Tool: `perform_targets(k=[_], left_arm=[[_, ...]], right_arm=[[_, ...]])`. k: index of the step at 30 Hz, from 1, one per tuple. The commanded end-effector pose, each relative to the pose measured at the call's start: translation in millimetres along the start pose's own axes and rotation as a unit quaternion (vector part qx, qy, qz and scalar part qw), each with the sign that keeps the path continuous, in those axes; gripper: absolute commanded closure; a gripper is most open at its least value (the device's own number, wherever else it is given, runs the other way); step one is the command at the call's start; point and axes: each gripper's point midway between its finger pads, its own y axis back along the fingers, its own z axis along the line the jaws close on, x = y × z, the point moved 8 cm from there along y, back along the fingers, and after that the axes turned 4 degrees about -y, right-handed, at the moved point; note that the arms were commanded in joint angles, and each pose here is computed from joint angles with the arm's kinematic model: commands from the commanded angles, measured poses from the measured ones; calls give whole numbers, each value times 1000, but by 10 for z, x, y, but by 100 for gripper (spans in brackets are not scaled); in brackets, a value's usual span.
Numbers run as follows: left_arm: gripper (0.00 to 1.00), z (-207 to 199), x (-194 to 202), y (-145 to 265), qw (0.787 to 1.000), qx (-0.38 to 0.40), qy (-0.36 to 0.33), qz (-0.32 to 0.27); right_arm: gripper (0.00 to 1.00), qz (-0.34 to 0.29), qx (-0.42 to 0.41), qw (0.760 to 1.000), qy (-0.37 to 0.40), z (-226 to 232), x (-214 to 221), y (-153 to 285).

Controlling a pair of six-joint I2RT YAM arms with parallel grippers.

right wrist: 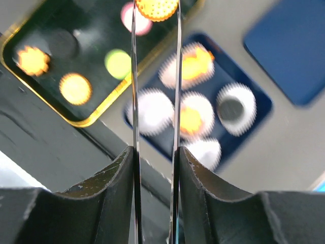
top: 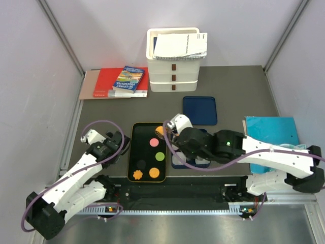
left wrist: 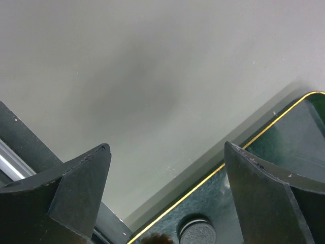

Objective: Pack the cookies

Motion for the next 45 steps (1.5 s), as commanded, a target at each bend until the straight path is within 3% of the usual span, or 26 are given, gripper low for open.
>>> perform_targets(k=[1, 10, 36, 45], left_arm=[[3, -51, 33, -50, 1000, 6, -11, -3], [5, -222, 132, -120, 999, 8, -33, 22], [6, -254, 208, -155, 998, 14, -51, 41], [6, -239, 207, -154, 998, 14, -54, 40]], right_arm=[[74, 47, 66, 997, -18, -338, 339, 259], [74, 98, 47, 993, -50, -458, 795, 424], [72, 107, -26, 993, -40, -136, 787, 413], [65, 105, -22, 994, -36, -121, 770, 388]])
